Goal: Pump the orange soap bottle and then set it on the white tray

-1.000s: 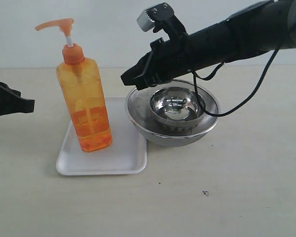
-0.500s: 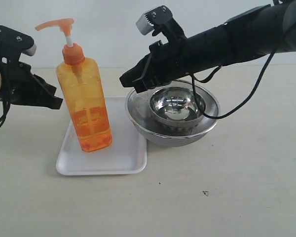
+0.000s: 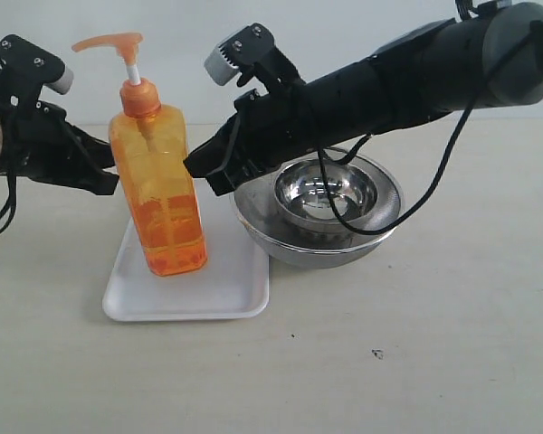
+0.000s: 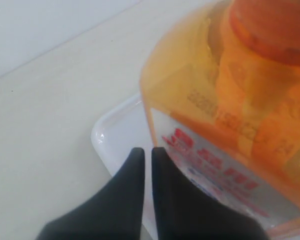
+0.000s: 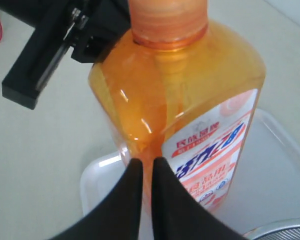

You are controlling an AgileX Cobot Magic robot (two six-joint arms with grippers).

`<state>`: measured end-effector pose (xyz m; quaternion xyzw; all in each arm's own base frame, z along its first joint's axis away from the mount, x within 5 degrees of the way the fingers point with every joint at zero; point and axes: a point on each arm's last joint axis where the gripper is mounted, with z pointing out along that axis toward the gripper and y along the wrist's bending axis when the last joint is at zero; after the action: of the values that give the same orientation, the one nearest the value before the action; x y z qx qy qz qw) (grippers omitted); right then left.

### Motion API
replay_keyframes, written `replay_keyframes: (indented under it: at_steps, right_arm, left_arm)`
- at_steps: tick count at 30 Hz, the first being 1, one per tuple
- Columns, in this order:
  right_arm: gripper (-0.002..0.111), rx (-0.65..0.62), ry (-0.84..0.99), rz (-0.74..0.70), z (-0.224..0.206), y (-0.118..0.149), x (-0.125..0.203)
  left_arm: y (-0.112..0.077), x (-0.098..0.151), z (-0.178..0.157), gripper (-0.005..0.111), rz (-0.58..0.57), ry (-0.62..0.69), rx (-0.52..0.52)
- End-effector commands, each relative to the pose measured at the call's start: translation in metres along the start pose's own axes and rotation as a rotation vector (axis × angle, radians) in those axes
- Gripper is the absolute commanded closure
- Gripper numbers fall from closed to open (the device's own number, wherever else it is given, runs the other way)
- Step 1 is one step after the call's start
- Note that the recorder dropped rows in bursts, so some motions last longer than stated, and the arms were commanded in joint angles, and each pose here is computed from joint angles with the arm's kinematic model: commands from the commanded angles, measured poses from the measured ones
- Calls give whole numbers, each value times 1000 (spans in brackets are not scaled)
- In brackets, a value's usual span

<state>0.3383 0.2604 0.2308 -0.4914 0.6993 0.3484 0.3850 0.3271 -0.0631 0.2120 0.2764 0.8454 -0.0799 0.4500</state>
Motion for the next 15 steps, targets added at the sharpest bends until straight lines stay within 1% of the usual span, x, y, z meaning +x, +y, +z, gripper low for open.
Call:
replay_keyframes:
  at_steps: [1,10,15]
  right_arm:
    - [106,8,3,-17,0,0,-1]
    - [106,6,4,-13,0,1,-1]
    - [106,-2,3,-16,0,1,-1]
  left_arm:
    - [2,-1,0,102,-9,-9,-2]
    - [0,-2,0,102,18,-19,19]
    - [0,5,8,102,22,4,40]
